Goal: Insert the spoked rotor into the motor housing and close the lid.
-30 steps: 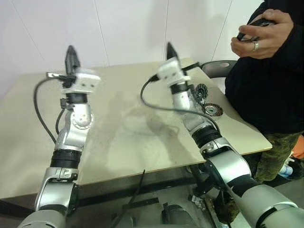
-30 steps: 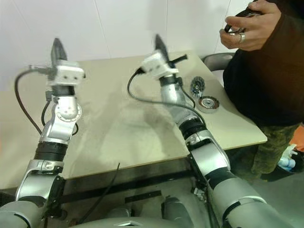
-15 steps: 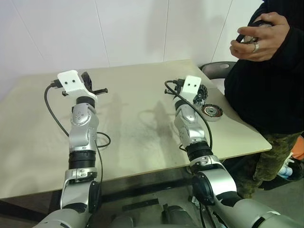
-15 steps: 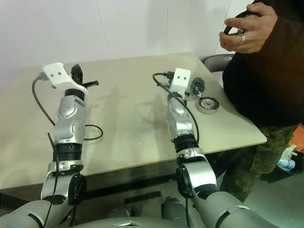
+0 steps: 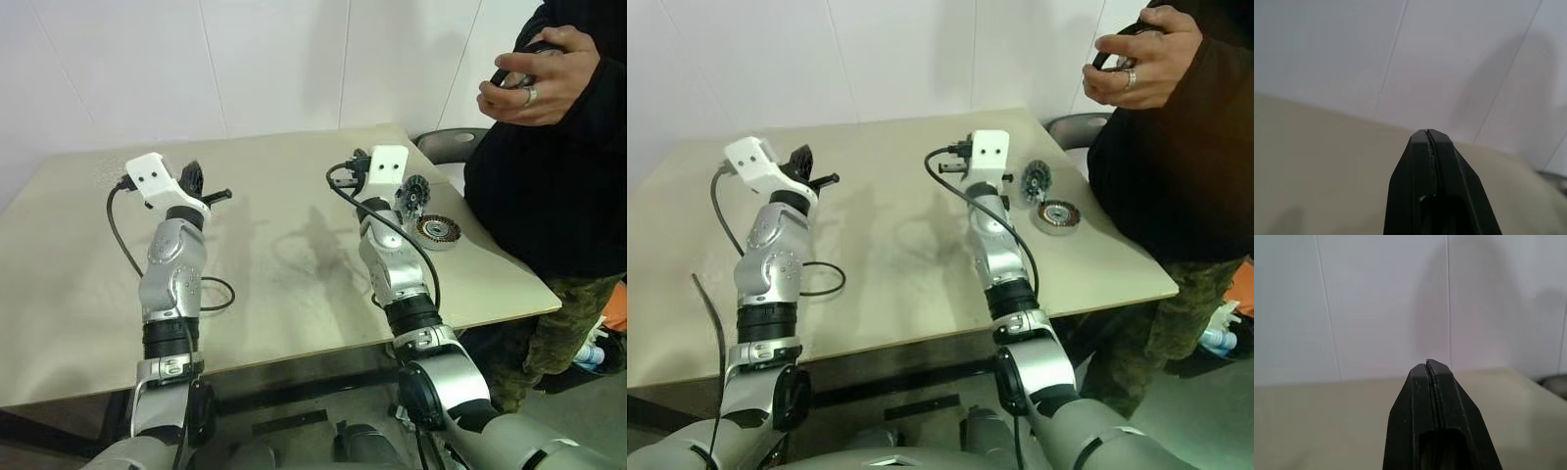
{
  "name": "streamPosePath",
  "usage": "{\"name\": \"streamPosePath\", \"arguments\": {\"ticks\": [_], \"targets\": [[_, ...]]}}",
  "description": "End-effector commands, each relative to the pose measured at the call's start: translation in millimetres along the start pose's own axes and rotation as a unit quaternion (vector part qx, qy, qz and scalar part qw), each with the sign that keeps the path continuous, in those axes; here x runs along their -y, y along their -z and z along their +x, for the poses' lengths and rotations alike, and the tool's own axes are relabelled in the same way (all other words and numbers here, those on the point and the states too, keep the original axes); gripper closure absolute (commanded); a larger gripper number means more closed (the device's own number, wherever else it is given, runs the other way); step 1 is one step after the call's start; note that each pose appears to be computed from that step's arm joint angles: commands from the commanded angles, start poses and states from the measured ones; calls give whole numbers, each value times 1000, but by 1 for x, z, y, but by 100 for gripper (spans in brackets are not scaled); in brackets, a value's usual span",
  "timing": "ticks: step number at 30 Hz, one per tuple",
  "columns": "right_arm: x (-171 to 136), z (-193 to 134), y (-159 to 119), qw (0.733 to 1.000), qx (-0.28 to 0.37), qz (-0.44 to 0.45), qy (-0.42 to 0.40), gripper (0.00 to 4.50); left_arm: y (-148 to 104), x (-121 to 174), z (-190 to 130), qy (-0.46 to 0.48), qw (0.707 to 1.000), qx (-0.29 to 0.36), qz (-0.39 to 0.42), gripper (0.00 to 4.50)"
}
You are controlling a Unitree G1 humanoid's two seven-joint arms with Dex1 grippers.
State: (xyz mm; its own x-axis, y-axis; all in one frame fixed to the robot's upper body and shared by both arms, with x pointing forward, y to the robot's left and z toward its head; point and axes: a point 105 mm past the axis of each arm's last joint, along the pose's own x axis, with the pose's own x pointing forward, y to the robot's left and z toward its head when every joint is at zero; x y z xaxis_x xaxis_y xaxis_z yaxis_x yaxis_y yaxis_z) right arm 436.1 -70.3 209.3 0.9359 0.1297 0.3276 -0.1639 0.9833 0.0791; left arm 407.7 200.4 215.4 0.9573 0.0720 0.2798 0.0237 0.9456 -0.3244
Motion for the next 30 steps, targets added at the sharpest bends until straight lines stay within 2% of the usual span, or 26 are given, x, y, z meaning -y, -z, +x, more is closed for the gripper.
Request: {"name": "streamPosePath", "arguments": {"ticks": [1,5,8,11,12,14,16,17,18,20,23,26,30], "targets": [[-4,13,-34,998,52,10,-18,450,-52,13,10,67,990,82,91,448],[2,22,-54,996,72,46,-36,450,-68,20,12,116,986,93,77,448],[11,25,-65,990,76,97,-67,450,-62,33,6,157,981,87,77,448],[18,22,-64,983,66,139,-100,450,-50,45,1,189,979,67,36,448],[10,17,-67,973,63,170,-144,450,-49,57,-5,227,972,57,4,448],[-18,-1,-75,931,44,243,-268,450,-52,78,-19,299,952,47,-47,448],[-43,-36,-96,859,36,308,-407,450,-62,97,-37,374,920,30,-114,448],[-50,-57,-109,813,33,341,-471,450,-69,107,-50,422,894,16,-149,448],[-54,-72,-117,780,29,360,-511,450,-74,114,-60,455,874,4,-170,448],[-58,-89,-134,731,27,402,-551,450,-101,127,-78,510,831,19,-219,448],[-80,-120,-154,653,8,433,-621,450,-147,138,-93,557,767,56,-314,448],[-89,-131,-172,617,8,446,-648,450,-161,149,-101,581,726,39,-368,448],[-97,-134,-171,603,-11,448,-661,450,-138,172,-125,612,700,-51,-365,448]]}}
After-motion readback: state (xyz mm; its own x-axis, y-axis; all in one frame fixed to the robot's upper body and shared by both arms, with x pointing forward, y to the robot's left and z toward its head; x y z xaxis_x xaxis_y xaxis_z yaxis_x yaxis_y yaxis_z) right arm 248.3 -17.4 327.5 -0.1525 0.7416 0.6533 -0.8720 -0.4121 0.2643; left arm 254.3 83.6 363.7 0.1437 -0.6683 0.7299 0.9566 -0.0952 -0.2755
